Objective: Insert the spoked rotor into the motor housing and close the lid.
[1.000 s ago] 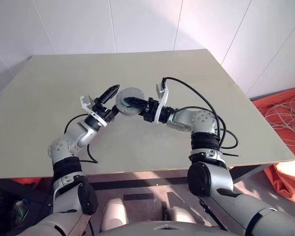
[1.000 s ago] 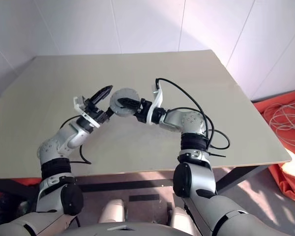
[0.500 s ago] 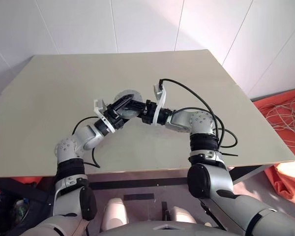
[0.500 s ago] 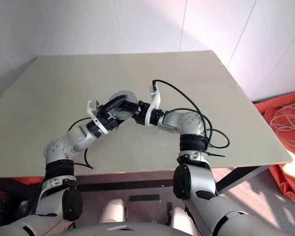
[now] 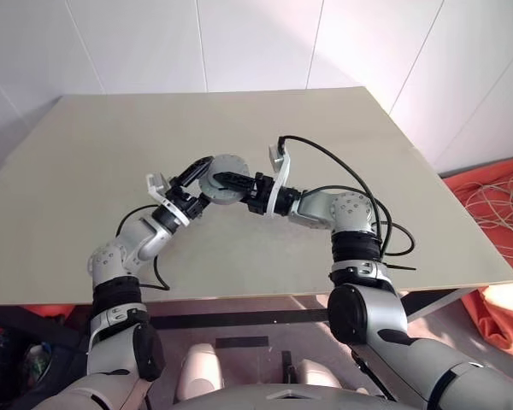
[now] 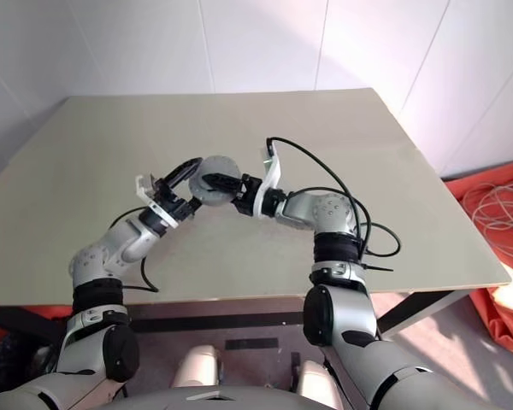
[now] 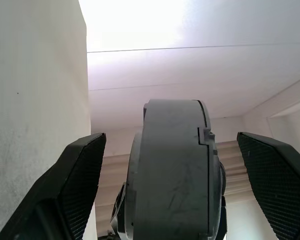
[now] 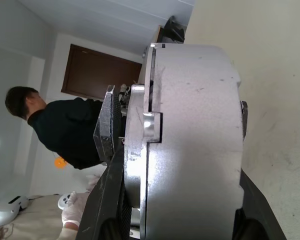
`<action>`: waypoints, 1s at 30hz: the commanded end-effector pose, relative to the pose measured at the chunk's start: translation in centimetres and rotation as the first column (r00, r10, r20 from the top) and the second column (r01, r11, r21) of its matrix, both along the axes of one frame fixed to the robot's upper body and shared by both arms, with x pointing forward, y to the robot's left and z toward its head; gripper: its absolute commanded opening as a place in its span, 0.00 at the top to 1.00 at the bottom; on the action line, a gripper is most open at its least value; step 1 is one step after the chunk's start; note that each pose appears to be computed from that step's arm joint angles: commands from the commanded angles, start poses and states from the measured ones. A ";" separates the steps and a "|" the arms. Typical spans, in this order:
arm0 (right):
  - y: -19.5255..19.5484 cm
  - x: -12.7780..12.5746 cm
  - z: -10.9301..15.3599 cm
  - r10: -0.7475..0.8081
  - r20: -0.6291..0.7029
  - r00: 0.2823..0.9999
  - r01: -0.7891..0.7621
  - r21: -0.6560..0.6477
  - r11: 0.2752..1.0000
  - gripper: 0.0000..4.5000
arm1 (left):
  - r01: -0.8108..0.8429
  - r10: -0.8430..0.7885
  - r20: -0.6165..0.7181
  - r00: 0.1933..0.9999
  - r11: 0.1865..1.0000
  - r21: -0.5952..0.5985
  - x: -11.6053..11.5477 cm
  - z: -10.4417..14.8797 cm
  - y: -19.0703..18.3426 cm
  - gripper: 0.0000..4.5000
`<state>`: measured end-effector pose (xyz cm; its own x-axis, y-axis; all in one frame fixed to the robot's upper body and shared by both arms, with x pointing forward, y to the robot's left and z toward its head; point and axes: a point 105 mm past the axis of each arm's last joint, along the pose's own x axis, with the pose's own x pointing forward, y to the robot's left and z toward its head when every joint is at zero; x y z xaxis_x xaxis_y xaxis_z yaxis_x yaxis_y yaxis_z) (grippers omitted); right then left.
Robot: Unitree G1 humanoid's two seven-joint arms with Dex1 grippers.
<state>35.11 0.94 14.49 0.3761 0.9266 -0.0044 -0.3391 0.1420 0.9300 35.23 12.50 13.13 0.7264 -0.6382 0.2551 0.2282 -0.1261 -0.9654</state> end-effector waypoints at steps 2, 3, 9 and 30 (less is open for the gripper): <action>0.2 0.1 2.9 0.005 0.098 0.995 -0.012 0.069 0.998 0.55 | 0.027 -0.027 0.034 0.999 1.000 0.002 -0.1 0.7 -0.5 0.01; 0.2 0.1 2.9 0.005 0.098 0.995 -0.011 0.069 0.998 0.55 | 0.032 -0.032 0.034 0.999 0.999 0.006 -0.2 0.6 -0.6 0.01; 0.1 0.2 2.9 -0.001 0.099 0.995 -0.005 0.065 0.998 0.55 | 0.019 -0.019 0.034 0.999 1.000 0.006 0.0 0.6 -0.4 0.15; -0.4 0.9 2.4 -0.040 0.142 0.989 0.036 0.029 0.999 0.25 | 0.015 -0.015 0.050 0.999 1.000 0.014 0.0 0.6 -0.2 0.52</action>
